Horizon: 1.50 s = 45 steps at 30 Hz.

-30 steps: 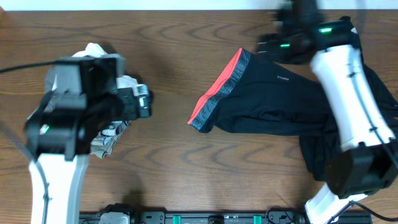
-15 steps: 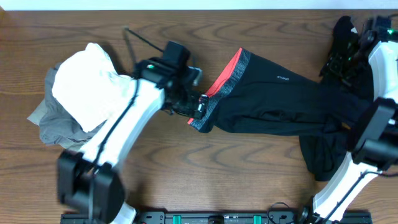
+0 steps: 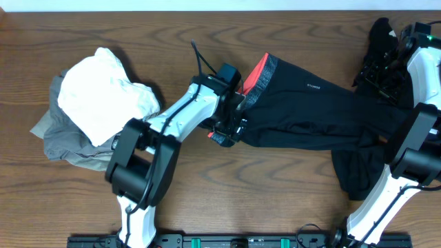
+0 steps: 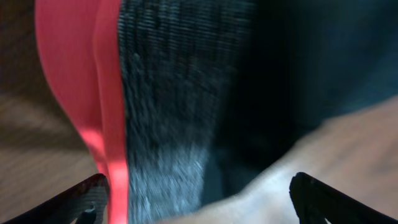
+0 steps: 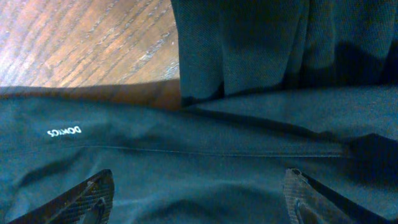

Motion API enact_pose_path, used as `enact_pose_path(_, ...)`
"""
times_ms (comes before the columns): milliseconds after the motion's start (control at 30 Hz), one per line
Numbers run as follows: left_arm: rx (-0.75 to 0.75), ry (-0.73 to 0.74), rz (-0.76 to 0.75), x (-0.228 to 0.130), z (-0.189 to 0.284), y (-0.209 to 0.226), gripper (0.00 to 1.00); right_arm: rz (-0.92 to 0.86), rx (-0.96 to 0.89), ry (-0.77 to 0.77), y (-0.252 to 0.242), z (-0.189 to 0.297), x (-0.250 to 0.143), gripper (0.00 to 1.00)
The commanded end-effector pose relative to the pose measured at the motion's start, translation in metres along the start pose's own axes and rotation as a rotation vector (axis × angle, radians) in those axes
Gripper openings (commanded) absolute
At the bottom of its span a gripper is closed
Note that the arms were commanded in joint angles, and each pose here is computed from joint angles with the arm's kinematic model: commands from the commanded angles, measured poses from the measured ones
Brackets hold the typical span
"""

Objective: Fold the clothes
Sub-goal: 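Grasp the waistband with the left gripper and release the right gripper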

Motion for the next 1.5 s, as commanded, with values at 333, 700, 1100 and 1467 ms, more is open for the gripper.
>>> enact_pose_path(333,0.326,0.152,0.172,-0.019,-0.011,0.032,0.06,0.059,-0.005,-0.061,-0.002,0.007,0.008,0.81)
enact_pose_path(700,0.460,0.043,0.452,-0.050,0.078,0.062,0.06,-0.014,-0.079,-0.033,-0.019,-0.049,-0.001,0.47)
enact_pose_path(1100,0.456,-0.115,0.512,-0.066,0.131,0.070,0.06,-0.193,-0.441,-0.097,-0.087,-0.079,-0.012,0.01)
enact_pose_path(1467,0.461,-0.098,0.516,-0.072,0.135,0.079,0.06,-0.597,-0.437,-0.104,-0.213,0.001,0.021,0.01)
Point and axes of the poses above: each gripper's point midway between its finger pads, its own z axis back along the fingers, its own y axis along the line the jaws close on, x = y × z, the point moved 9 cm from there along z, back along the fingers, and after that the axes turned 4 degrees about -z, right-handed, at the moved point
